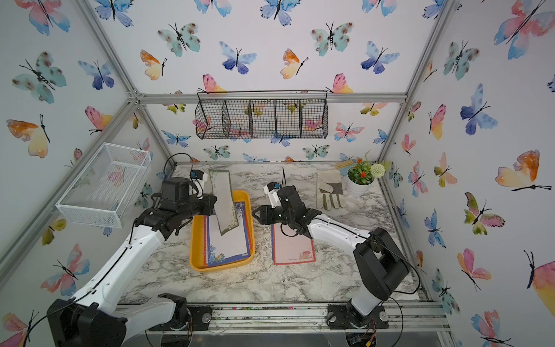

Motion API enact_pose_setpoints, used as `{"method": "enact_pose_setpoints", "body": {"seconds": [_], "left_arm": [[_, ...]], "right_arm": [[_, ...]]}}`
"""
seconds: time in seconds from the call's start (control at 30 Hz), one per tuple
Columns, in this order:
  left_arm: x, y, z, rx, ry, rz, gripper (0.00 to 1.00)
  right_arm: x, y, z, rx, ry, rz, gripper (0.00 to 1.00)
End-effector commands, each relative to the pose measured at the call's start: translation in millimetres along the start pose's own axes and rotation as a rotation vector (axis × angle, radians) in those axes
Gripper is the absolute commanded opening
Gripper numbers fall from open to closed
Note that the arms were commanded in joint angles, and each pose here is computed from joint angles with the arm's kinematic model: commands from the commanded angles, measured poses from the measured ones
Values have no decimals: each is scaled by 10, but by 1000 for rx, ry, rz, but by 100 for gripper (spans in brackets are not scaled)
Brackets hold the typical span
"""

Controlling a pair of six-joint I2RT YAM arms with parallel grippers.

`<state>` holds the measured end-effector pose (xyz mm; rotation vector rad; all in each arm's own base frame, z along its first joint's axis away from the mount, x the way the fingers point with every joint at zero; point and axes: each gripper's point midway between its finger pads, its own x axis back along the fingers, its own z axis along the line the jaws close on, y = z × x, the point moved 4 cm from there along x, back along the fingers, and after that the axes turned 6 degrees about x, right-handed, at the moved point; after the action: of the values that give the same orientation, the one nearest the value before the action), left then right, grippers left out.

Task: Take out the stationery paper from the storage box
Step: Pick up the stationery paper from the storage box.

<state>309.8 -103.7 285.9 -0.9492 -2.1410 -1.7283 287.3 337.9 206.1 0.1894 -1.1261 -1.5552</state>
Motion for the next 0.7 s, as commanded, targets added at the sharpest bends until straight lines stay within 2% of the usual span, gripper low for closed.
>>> {"method": "enact_pose_setpoints", "body": {"seconds": [0.0, 0.23, 0.4, 0.5, 0.67], "left_arm": [[280, 244, -14, -80, 66, -105, 0], [642, 503, -312, -126, -90, -192, 0], [824, 581, -481, -188, -188, -224, 0], [866, 638, -522, -234, -204, -258, 0], [854, 923, -603, -300, -218, -373, 0]], "right_arm": [[137, 188, 166, 105, 43, -102, 51], [353, 287, 307, 210, 79, -203, 52], [521, 373, 508, 314, 167, -276, 49], [609, 464, 563, 372, 158, -328, 47], [732, 731, 671, 503, 141, -400, 48]]}}
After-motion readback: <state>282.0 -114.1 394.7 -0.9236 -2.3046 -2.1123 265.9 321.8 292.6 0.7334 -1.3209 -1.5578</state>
